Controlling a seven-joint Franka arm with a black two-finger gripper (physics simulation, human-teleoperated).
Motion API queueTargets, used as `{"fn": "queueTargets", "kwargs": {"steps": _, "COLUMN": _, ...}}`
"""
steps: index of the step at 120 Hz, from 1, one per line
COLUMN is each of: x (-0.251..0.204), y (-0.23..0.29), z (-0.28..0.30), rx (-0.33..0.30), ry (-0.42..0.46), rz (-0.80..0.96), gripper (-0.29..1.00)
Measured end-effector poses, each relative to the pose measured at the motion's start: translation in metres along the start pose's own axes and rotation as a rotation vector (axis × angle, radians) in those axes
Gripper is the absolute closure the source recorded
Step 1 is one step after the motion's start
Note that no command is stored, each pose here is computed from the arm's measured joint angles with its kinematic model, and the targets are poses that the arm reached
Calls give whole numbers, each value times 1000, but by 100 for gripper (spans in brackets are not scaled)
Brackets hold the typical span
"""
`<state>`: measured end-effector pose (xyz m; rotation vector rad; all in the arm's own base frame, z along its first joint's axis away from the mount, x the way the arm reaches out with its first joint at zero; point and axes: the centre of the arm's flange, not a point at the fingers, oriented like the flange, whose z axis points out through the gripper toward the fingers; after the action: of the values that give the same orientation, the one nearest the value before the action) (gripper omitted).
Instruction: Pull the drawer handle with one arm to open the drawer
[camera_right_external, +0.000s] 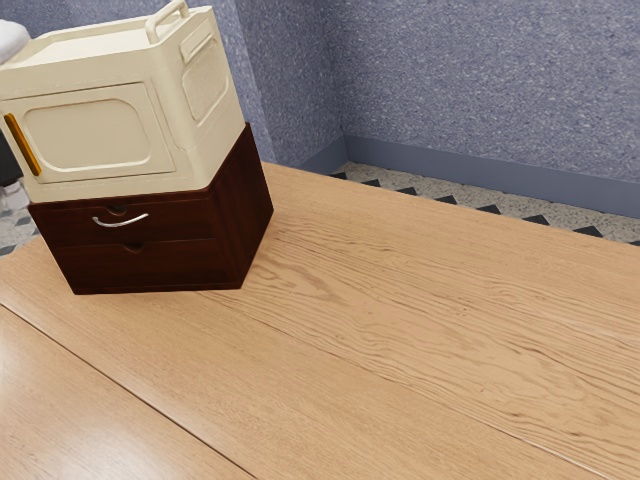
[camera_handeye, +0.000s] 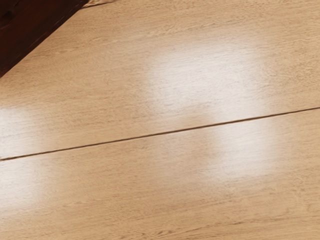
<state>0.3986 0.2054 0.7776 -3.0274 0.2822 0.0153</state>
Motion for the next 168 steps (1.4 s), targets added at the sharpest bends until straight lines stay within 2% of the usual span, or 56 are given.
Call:
{"fn": "queueTargets", "kwargs": {"steps": 21, "x": 6, "y": -1, "z": -6, "rx": 35, "ry": 46, "rz": 116, "gripper": 0}}
{"fn": "queueTargets", "kwargs": {"steps": 58, "x": 26, "y": 15, "z": -8, "rx": 43, "ry": 82, "rz": 296, "gripper": 0}}
{"fn": "queueTargets", "kwargs": {"steps": 74, "x": 27, "y": 12, "z": -3, "rx": 34, "ry": 78, "rz": 332, "gripper": 0}}
{"fn": "queueTargets", "kwargs": {"steps": 91, "x": 27, "y": 12, "z": 22, "rx": -5, "ry": 39, "rz": 387, "gripper": 0}}
{"fn": "queueTargets", "kwargs": {"steps": 105, "x": -8, "y": 19, "z": 31, "rx": -28, "ry": 48, "rz": 426, "gripper": 0}}
{"fn": "queueTargets", "kwargs": {"steps": 129, "x": -23, "y": 45, "z": 27, "rx": 20, "ry": 55, "rz": 533, "gripper": 0}}
{"fn": "queueTargets", "kwargs": {"steps": 149, "x": -32, "y": 72, "z": 51, "rx": 103, "ry": -26, "rz": 580, "gripper": 0}}
{"fn": "queueTargets", "kwargs": {"steps": 168, "x": -41, "y": 56, "z": 88, "rx": 156, "ry": -70, "rz": 555, "gripper": 0}}
